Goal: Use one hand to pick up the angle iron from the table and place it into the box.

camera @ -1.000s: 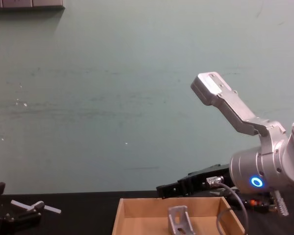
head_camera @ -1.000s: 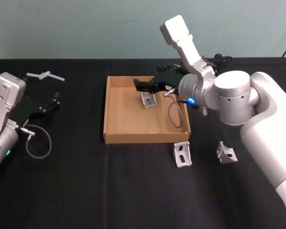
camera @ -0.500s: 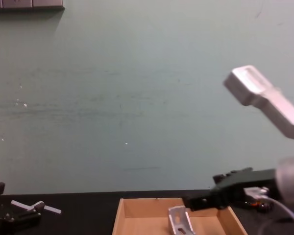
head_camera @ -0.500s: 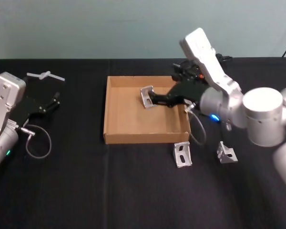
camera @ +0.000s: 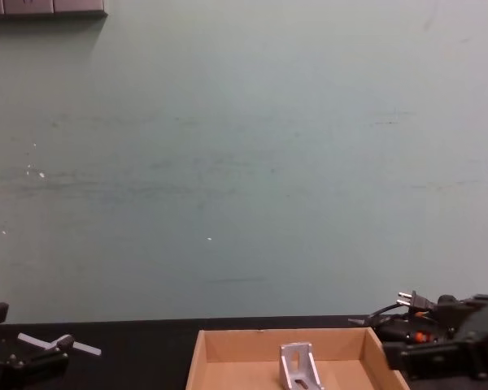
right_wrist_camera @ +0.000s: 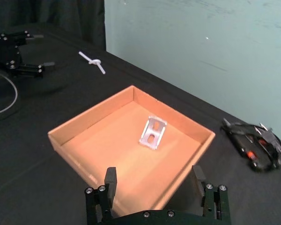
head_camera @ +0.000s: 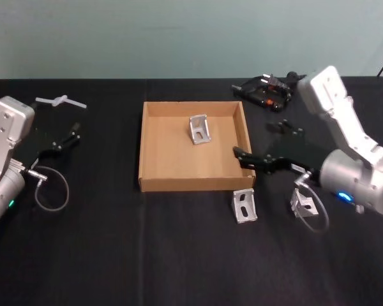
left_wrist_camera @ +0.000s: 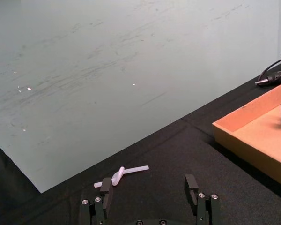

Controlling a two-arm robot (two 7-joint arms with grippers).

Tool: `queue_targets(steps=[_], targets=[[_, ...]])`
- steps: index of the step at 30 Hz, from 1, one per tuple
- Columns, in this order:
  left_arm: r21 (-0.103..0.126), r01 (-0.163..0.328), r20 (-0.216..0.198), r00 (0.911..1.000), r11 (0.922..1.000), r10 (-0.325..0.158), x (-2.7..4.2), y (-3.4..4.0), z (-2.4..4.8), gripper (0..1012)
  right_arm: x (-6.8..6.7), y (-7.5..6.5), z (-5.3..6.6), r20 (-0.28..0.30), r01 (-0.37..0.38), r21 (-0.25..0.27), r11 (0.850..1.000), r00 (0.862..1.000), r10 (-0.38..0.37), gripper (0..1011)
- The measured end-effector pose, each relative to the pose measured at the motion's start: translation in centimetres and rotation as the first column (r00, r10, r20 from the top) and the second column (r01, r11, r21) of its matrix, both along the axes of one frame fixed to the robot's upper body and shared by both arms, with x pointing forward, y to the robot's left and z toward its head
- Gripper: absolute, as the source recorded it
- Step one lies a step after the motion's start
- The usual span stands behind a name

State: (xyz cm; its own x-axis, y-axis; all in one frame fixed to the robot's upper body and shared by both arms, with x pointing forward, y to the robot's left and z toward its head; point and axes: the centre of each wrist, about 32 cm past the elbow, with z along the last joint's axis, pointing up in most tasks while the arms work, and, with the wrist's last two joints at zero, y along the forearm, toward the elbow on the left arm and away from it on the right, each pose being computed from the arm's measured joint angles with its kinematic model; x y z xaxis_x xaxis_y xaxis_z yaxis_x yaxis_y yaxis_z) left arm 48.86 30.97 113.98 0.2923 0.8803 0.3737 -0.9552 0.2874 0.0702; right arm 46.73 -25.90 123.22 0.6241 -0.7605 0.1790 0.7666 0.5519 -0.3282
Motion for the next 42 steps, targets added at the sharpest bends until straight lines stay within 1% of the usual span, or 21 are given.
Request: queue_targets(steps=[1, 3, 4, 6, 7, 10, 14, 17, 19, 21, 22, 23, 24, 25, 26, 29, 30, 33, 42], targets=[[0.0, 0.0, 0.0, 1.0, 1.0, 0.0, 0.0, 0.0, 0.0, 1005, -0.7, -0.2, 0.2, 0.001, 0.006, 0.0, 1.0, 1.0, -0.006, 1002], [0.0, 0.0, 0.0, 1.0, 1.0, 0.0, 0.0, 0.0, 0.0, 1005, -1.4, -0.5, 0.3, 0.001, 0.013, 0.001, 1.0, 1.0, -0.013, 1002], [0.0, 0.0, 0.0, 1.0, 1.0, 0.0, 0.0, 0.0, 0.0, 1005, -2.2, -0.8, 0.4, 0.004, 0.023, 0.004, 1.0, 1.0, -0.023, 1000], [0.0, 0.0, 0.0, 1.0, 1.0, 0.0, 0.0, 0.0, 0.0, 1005, -2.9, -1.1, 0.6, 0.006, 0.037, 0.007, 0.999, 0.999, -0.037, 1002], [0.0, 0.0, 0.0, 1.0, 1.0, 0.0, 0.0, 0.0, 0.0, 1005, -3.5, -1.3, 0.6, 0.006, 0.05, 0.011, 0.999, 0.999, -0.05, 1000], [0.0, 0.0, 0.0, 1.0, 1.0, 0.0, 0.0, 0.0, 0.0, 1005, -4.6, -1.8, 0.7, 0.005, 0.07, 0.017, 0.997, 0.998, -0.07, 1000], [0.0, 0.0, 0.0, 1.0, 1.0, 0.0, 0.0, 0.0, 0.0, 1005, -5.7, -2.4, 0.7, -0.002, 0.091, 0.021, 0.996, 0.996, -0.091, 1002], [0.0, 0.0, 0.0, 1.0, 1.0, 0.0, 0.0, 0.0, 0.0, 1005, -6.2, -2.8, 0.7, -0.021, 0.109, 0.02, 0.994, 0.994, -0.108, 1002], [0.0, 0.0, 0.0, 1.0, 1.0, 0.0, 0.0, 0.0, 0.0, 1005, -6.3, -3.0, 0.8, -0.043, 0.121, 0.012, 0.993, 0.992, -0.12, 1002], [0.0, 0.0, 0.0, 1.0, 1.0, 0.0, 0.0, 0.0, 0.0, 1005, -6.3, -3.1, 0.9, -0.053, 0.125, 0.01, 0.992, 0.991, -0.124, 1000], [0.0, 0.0, 0.0, 1.0, 1.0, 0.0, 0.0, 0.0, 0.0, 1005, -6.3, -3.1, 1.0, -0.079, 0.134, 0.002, 0.991, 0.988, -0.134, 1000], [0.0, 0.0, 0.0, 1.0, 1.0, 0.0, 0.0, 0.0, 0.0, 1005, -6.3, -3.2, 1.0, -0.091, 0.14, -0.002, 0.99, 0.986, -0.139, 1002], [0.0, 0.0, 0.0, 1.0, 1.0, 0.0, 0.0, 0.0, 0.0, 1005, -6.3, -3.2, 1.1, -0.121, 0.151, -0.014, 0.988, 0.981, -0.151, 1000], [0.0, 0.0, 0.0, 1.0, 1.0, 0.0, 0.0, 0.0, 0.0, 1005, -6.3, -3.2, 1.1, -0.134, 0.156, -0.02, 0.987, 0.978, -0.158, 1000], [0.0, 0.0, 0.0, 1.0, 1.0, 0.0, 0.0, 0.0, 0.0, 1005, -6.3, -3.2, 1.2, -0.165, 0.17, -0.033, 0.985, 0.971, -0.174, 1002], [0.0, 0.0, 0.0, 1.0, 1.0, 0.0, 0.0, 0.0, 0.0, 1005, -6.3, -3.2, 1.3, -0.208, 0.188, -0.05, 0.981, 0.959, -0.194, 1002], [0.0, 0.0, 0.0, 1.0, 1.0, 0.0, 0.0, 0.0, 0.0, 1005, -6.3, -3.1, 1.3, -0.228, 0.195, -0.061, 0.979, 0.952, -0.204, 1000], [0.0, 0.0, 0.0, 1.0, 1.0, 0.0, 0.0, 0.0, 0.0, 1005, -6.3, -2.9, 1.2, -0.26, 0.2, -0.08, 0.976, 0.941, -0.215, 1002], [0.0, 0.0, 0.0, 1.0, 1.0, 0.0, 0.0, 0.0, 0.0, 1005, -6.6, -2.0, 0.4, -0.294, 0.19, -0.138, 0.972, 0.929, -0.223, 1000]])
